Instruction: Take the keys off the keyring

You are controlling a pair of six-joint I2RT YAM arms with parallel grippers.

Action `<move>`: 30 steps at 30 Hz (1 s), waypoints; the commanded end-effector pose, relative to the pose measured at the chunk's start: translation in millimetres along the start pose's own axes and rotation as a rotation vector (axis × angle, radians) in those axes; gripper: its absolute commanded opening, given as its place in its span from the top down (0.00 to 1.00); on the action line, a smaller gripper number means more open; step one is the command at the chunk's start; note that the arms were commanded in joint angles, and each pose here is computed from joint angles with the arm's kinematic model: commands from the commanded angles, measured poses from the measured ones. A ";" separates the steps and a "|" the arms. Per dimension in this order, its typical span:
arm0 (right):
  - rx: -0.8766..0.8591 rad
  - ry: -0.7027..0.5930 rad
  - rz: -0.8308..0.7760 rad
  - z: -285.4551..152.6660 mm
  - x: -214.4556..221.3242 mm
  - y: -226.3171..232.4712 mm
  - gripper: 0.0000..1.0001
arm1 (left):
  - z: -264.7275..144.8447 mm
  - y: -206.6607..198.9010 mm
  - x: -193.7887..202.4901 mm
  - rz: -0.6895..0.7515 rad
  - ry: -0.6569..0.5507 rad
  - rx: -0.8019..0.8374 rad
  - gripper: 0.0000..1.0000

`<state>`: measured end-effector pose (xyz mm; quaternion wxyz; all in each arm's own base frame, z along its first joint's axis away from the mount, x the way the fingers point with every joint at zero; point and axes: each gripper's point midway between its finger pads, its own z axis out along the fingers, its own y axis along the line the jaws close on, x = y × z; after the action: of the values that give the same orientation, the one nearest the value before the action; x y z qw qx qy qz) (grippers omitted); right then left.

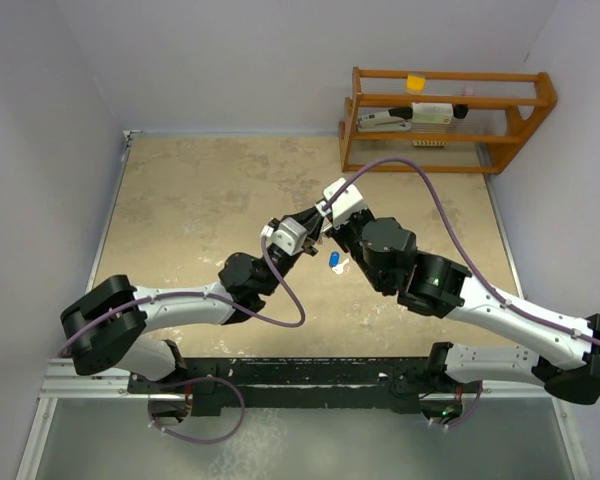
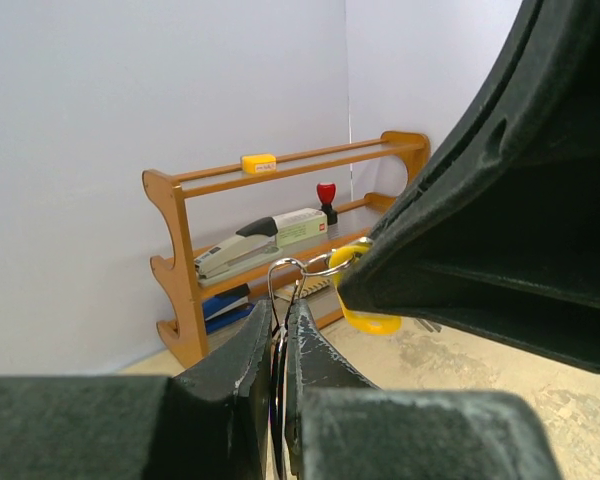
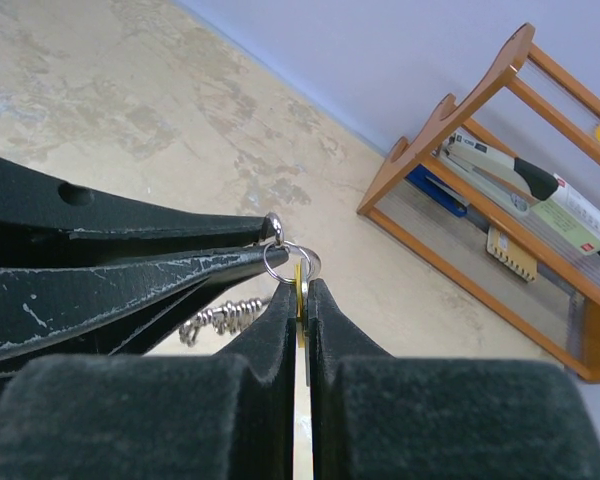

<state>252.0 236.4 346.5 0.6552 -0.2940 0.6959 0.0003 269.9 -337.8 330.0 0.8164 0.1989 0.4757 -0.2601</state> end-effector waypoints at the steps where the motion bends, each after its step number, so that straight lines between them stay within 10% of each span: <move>1: 0.008 -0.026 0.049 -5.5 -5.1 -4.5 1.00 | 7.2 13.3 -39.8 -0.016 -0.095 -0.053 1.00; 30: -0.032 0.044 0.027 6.1 19.5 18.6 1.00 | -4.5 23.6 -69.1 -0.009 -0.145 -0.076 1.00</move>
<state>251.2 248.7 309.1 0.6215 -0.3136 0.7179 0.0033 258.2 -312.8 370.9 0.8388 0.1681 0.4476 -0.2603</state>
